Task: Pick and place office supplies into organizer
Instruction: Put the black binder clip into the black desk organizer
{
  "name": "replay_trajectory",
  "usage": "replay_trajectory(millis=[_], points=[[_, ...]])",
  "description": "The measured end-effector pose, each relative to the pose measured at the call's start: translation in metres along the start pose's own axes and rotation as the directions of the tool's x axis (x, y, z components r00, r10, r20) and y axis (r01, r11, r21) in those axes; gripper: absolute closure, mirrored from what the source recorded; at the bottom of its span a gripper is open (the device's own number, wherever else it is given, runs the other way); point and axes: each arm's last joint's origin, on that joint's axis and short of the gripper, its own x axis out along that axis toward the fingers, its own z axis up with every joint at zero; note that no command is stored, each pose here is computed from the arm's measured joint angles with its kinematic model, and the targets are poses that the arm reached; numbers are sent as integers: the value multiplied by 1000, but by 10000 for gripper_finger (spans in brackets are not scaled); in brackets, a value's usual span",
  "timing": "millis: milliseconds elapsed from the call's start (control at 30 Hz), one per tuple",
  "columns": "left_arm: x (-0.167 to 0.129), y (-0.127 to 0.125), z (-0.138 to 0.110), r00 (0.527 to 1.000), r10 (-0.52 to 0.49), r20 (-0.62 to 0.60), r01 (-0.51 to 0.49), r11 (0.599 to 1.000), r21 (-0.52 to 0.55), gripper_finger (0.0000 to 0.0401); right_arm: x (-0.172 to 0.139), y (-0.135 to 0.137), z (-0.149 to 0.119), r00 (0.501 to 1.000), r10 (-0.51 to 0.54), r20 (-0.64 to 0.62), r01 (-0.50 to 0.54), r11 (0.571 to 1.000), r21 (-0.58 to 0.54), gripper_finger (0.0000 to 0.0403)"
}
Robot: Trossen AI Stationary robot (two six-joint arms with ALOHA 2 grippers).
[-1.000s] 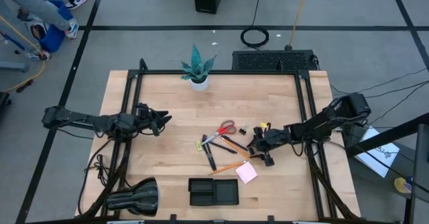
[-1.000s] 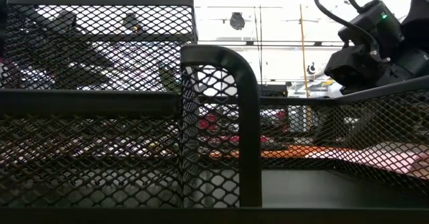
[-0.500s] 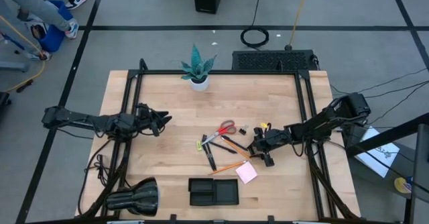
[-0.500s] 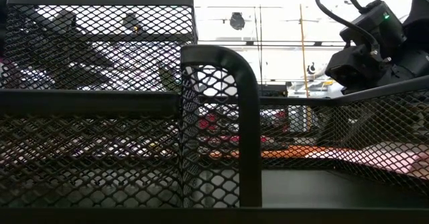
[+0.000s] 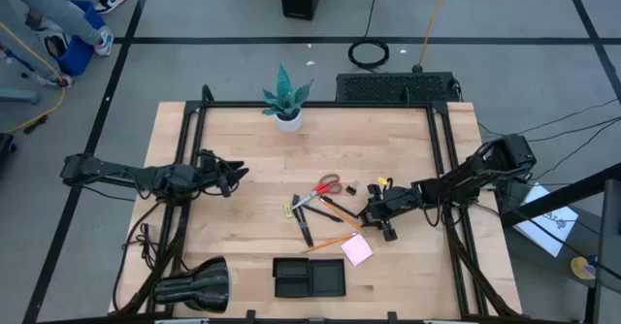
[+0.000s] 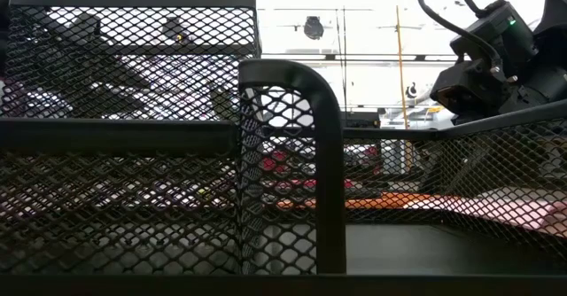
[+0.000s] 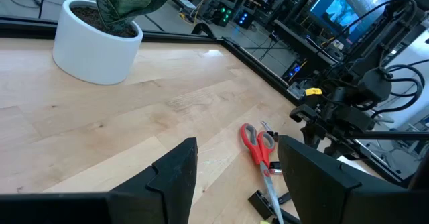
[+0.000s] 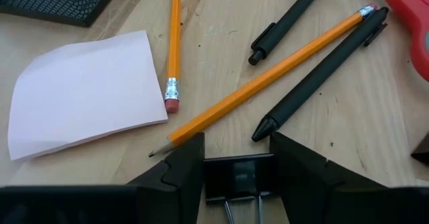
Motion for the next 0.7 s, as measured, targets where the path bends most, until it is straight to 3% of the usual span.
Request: replay_trajectory(millis=[400, 700], points=[[0, 0, 0, 1000, 0, 0, 0, 1000, -3, 189, -1, 0, 10, 994, -8, 106, 9, 1000, -6, 254], [0, 0, 0, 1000, 0, 0, 0, 1000, 1, 189, -4, 5, 26, 961, 28, 273, -46, 997, 58, 246]])
